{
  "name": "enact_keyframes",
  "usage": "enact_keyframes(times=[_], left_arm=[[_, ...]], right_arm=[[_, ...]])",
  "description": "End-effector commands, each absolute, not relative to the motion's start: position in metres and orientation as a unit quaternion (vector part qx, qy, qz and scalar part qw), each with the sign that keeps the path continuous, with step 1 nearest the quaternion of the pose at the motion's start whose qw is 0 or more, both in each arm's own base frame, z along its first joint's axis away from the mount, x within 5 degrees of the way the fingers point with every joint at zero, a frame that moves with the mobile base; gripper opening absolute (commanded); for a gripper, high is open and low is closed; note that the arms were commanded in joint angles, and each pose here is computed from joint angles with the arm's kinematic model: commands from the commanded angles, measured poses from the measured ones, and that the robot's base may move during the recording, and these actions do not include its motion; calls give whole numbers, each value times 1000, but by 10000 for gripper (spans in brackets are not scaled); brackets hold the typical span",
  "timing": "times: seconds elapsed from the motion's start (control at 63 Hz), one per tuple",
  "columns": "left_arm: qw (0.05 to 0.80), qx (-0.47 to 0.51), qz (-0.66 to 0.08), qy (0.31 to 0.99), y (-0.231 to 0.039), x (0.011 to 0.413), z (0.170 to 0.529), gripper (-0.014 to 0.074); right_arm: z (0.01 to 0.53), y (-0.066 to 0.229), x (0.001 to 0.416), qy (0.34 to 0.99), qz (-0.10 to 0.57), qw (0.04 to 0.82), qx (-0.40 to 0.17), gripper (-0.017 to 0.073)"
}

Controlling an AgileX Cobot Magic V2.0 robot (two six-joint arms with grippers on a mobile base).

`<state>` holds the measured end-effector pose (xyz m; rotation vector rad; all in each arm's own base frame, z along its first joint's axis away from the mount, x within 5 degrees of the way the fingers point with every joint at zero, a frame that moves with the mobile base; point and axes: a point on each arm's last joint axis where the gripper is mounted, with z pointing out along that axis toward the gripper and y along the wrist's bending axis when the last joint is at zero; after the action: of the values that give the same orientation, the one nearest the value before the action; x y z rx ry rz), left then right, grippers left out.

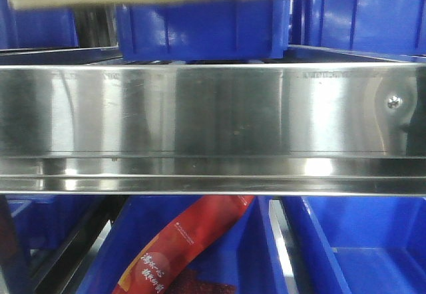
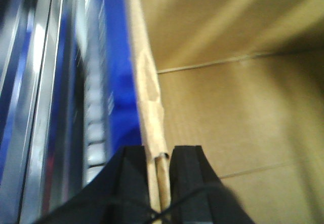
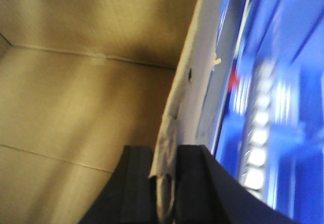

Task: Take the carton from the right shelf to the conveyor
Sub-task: 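Lift the carton off the shelf with both grippers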

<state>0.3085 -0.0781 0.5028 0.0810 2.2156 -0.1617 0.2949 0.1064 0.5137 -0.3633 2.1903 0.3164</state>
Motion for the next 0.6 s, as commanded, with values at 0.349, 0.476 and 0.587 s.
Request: enact_keyframes(times=[0.349,0.476,0.587], left_arm=[[434,83,-79,894,-106,238,502,-13],[426,79,-82,897,-101,214,494,-13],[428,87,-92,895,-96,193,493,-13]], right_arm=[[488,78,200,885,138,418,-148,-66],[478,76,182,875,170,431,-143,-66],[477,75,175,873,178,431,-143,-66]])
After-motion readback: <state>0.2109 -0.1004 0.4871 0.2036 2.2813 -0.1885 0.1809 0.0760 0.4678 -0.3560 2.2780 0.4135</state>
